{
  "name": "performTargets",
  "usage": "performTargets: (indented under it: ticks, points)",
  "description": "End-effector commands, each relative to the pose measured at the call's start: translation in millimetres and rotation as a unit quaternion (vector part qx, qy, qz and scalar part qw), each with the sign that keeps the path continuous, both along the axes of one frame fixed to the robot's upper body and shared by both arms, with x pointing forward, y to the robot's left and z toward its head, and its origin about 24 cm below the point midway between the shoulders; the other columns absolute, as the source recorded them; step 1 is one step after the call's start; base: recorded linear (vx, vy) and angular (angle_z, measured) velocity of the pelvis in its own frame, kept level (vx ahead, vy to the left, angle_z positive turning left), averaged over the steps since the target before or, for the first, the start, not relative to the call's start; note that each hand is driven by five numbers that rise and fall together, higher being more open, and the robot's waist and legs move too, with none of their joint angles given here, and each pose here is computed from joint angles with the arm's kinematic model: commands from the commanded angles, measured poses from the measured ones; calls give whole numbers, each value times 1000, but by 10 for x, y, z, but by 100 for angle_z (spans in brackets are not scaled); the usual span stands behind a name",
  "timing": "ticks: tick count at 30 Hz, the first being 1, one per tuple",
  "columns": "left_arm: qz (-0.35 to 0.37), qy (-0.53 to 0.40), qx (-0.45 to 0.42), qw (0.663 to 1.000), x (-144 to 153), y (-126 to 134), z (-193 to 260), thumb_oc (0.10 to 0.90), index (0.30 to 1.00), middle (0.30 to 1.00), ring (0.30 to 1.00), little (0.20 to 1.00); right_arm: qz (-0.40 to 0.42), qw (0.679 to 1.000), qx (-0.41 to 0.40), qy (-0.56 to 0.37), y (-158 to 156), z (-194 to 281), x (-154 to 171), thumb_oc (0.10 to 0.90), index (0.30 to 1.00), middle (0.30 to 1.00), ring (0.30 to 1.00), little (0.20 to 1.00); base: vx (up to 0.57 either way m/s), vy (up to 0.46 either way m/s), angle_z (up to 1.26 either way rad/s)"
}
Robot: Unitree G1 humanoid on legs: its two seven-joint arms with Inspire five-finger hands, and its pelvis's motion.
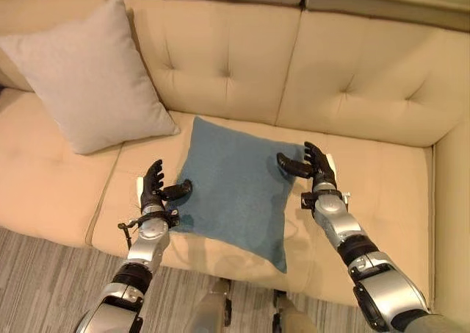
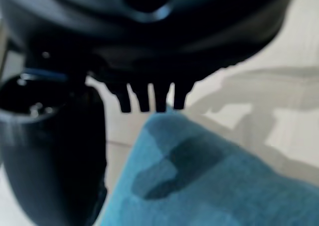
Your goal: Pick up all the scattered cushions and arrange them neatly on the sofa.
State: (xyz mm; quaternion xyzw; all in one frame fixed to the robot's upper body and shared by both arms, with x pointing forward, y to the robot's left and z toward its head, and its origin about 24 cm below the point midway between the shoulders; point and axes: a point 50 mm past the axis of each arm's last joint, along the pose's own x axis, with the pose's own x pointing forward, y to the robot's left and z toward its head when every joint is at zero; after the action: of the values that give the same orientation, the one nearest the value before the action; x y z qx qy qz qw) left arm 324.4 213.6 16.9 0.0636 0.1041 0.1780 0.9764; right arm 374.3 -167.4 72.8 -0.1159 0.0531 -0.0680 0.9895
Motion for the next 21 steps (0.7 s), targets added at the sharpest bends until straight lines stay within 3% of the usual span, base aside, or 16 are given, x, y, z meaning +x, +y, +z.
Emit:
performTargets:
  ticks: [1, 5, 9, 10, 11, 16, 21]
  points:
    - [-14, -55, 46, 997, 314, 110, 469, 800, 900, 900, 900, 900, 39, 996, -31, -73, 106, 554, 210, 800, 900, 900, 900, 900, 1, 7, -6]
    - [-47, -4, 70, 996, 370, 31, 373, 800, 900, 900, 900, 900, 77, 990, -111, -35, 234, 525, 253, 800, 900, 900, 900, 900, 0, 0, 0]
    - [-71, 37, 70, 994, 394, -3, 283, 800, 900, 900, 900, 900, 119, 956, -267, -12, 355, 548, 309, 800, 900, 900, 900, 900, -2, -6, -1]
    - [-84, 53, 69, 993, 391, -51, 225, 450, 375, 375, 375, 375, 141, 939, -315, 1, 403, 488, 301, 554, 531, 531, 531, 531, 2, -24, -4]
    - [-91, 55, 64, 992, 393, -82, 210, 400, 300, 300, 300, 300, 145, 936, -320, 15, 418, 435, 297, 400, 300, 300, 300, 300, 4, -25, -7]
    - [-147, 111, 78, 980, 345, -297, 5, 400, 300, 300, 300, 300, 198, 927, -312, 59, 695, 94, 177, 400, 300, 300, 300, 300, 20, 2, -7]
    - [-188, 24, 35, 981, 458, -684, 302, 400, 300, 300, 300, 300, 214, 930, -298, 39, 802, 9, 71, 400, 300, 300, 300, 300, 11, 0, -4]
